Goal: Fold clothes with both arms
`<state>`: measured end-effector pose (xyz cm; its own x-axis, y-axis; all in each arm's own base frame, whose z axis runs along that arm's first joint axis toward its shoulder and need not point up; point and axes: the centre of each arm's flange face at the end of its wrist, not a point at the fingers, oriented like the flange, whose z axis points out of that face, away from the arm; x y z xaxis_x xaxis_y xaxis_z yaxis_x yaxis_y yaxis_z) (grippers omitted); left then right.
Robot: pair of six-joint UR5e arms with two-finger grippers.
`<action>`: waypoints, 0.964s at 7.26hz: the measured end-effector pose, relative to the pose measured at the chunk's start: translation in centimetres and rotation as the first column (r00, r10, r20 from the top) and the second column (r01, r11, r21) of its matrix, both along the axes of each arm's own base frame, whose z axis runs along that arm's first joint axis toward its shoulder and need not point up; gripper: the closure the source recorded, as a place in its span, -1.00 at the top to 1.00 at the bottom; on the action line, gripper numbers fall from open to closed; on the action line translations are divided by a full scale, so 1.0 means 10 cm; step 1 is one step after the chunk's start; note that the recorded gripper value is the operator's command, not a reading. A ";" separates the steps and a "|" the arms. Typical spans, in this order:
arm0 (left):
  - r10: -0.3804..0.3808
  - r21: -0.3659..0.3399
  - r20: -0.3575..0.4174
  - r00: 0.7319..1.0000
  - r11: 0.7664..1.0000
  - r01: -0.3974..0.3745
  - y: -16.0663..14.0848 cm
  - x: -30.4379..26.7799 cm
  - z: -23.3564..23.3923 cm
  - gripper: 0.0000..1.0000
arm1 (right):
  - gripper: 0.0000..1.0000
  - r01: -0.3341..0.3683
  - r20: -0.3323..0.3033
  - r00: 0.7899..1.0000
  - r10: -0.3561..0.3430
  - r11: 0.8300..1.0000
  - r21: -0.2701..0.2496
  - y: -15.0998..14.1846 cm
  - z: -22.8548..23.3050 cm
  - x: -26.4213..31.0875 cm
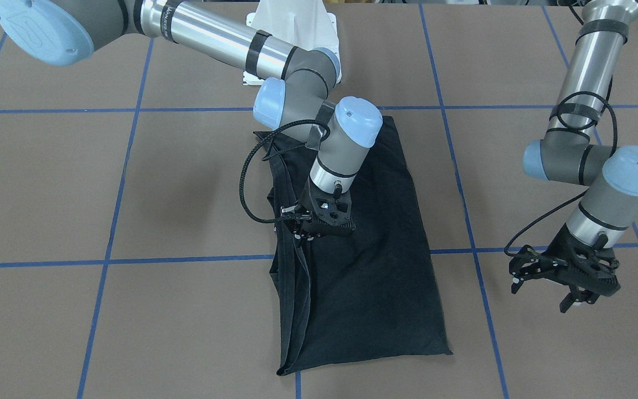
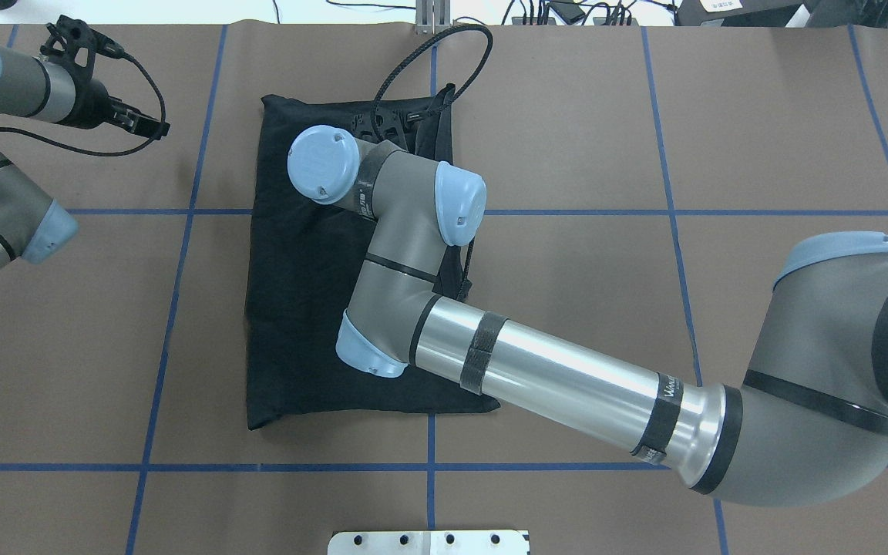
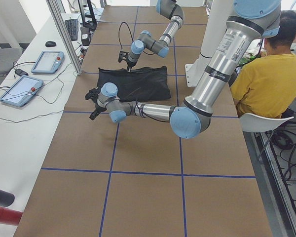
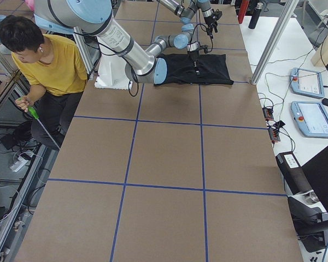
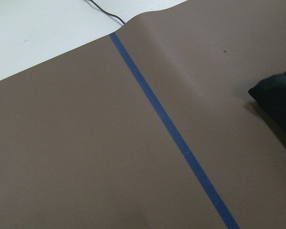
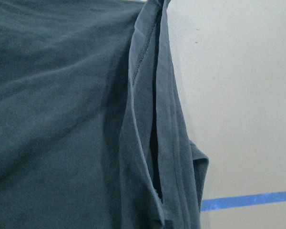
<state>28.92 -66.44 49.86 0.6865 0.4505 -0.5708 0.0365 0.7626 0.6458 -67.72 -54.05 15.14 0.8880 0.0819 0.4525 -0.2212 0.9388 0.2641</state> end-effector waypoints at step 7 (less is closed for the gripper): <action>0.002 0.001 -0.001 1.000 1.000 -0.002 0.01 0.01 0.00 1.00 | 1.00 0.032 -0.013 0.999 -0.032 0.999 0.031 0.13 0.60 0.36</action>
